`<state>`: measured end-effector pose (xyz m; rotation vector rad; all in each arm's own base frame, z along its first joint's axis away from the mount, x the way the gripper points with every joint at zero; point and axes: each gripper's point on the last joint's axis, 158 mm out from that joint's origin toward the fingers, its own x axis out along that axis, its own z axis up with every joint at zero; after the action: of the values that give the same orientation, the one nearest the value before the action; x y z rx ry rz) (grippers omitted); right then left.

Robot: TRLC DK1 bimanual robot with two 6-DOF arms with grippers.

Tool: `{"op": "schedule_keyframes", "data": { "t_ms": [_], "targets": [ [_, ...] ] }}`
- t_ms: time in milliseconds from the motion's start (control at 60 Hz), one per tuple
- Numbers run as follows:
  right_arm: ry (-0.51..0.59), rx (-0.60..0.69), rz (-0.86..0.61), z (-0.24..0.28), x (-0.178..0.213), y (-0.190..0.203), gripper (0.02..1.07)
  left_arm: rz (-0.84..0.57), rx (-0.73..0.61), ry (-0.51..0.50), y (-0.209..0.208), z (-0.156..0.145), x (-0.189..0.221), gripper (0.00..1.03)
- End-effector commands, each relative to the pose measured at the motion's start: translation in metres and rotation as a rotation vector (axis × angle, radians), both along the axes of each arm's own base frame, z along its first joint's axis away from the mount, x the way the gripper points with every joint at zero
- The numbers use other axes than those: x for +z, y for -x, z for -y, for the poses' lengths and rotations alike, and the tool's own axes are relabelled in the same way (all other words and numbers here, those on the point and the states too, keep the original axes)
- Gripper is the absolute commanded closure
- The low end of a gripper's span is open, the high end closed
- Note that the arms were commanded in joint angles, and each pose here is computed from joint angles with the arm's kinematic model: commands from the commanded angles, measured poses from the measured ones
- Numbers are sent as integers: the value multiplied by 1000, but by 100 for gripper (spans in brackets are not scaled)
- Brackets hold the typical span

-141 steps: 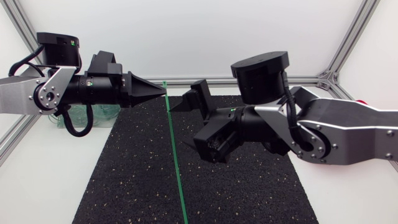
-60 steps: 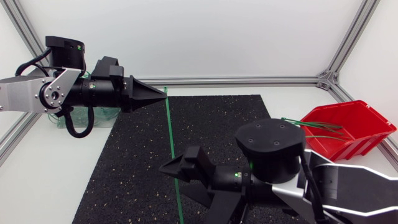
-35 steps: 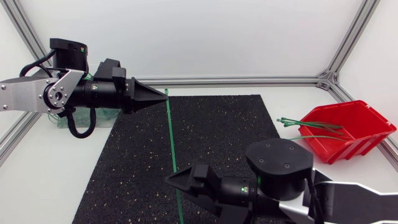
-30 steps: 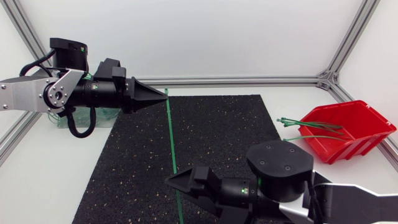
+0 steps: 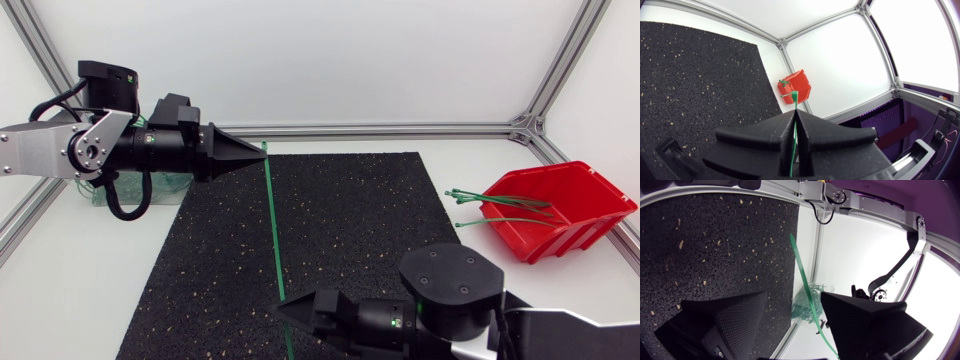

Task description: Take a green cable tie from the red box, thread the tail through the head to close it, then place it in the transparent bin on the left.

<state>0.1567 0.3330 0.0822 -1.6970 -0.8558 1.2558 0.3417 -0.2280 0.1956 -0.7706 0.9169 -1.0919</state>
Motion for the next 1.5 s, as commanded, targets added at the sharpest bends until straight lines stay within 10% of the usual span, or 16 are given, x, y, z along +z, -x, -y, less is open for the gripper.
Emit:
{"op": "schedule_keyframes", "data": {
  "t_ms": [0, 1483],
  "targets": [
    [11, 18, 24, 5, -5, 6, 39, 7, -5, 6, -5, -1, 3, 99],
    [-12, -6, 66, 7, 5, 15, 85, -13, -27, 0, 4, 7, 1, 99]
  ]
}}
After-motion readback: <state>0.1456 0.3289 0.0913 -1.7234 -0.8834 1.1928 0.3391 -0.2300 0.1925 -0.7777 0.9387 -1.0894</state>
